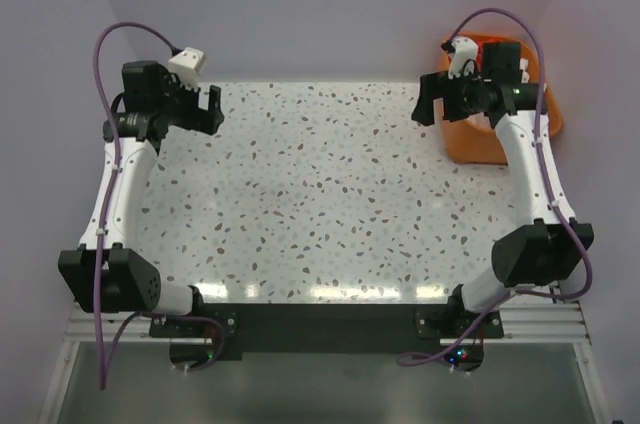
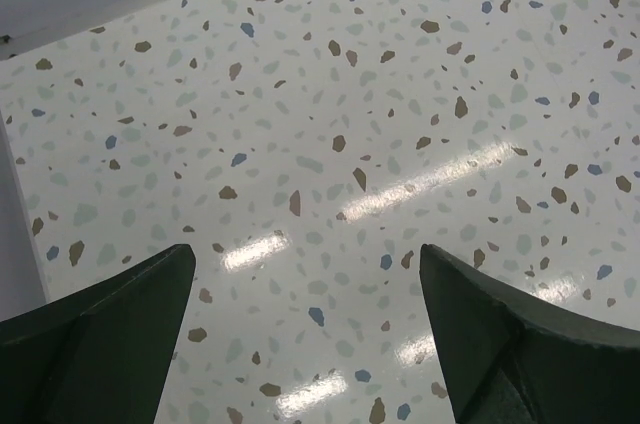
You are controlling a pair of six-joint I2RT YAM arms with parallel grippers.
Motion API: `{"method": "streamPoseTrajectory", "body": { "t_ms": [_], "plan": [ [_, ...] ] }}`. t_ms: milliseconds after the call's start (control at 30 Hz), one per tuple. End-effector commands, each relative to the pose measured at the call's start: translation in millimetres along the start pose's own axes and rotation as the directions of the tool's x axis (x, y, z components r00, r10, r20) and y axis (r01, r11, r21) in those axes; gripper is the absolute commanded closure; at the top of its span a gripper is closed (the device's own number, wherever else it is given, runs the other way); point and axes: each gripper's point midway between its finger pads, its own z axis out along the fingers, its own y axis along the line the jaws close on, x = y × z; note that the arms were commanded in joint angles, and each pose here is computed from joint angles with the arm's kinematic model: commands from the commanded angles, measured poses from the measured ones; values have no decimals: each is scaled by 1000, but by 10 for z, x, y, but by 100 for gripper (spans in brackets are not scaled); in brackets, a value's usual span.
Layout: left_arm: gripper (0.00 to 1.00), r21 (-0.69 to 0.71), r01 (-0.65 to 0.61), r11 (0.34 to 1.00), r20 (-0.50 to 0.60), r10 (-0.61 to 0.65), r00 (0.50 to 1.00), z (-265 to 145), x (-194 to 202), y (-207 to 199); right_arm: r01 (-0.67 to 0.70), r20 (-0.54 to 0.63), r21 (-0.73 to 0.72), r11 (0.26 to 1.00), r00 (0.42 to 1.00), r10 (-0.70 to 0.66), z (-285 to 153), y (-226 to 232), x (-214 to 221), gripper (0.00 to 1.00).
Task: Fold and stack the t-shirts
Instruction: Grab the tshirt from the pile
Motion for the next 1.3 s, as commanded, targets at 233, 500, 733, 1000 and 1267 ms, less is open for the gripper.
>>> {"method": "streamPoseTrajectory", "body": {
  "t_ms": [233,500,733,1000,1267],
  "plan": [
    [0,-20,-29,999,154,31,988,123,-660,129,-420,321,339,842,893,316,-729,-1578,-396,1],
    [0,7,-11,1000,143,9,990,327,-621,138,-476,329,632,612,879,345,-377,-2748,-146,1],
    [0,-6,-29,1000,98,29,995,488,-517,224,-463,316,710,531,883,347,43,-3289,-2,1],
    [0,-12,-28,1000,50,29,998,662,-457,306,-443,285,746,497,887,363,302,-3485,266,1],
    [0,-8,-15,1000,37,15,999,707,-470,320,-465,229,691,553,867,443,655,-3398,545,2]
  ]
}}
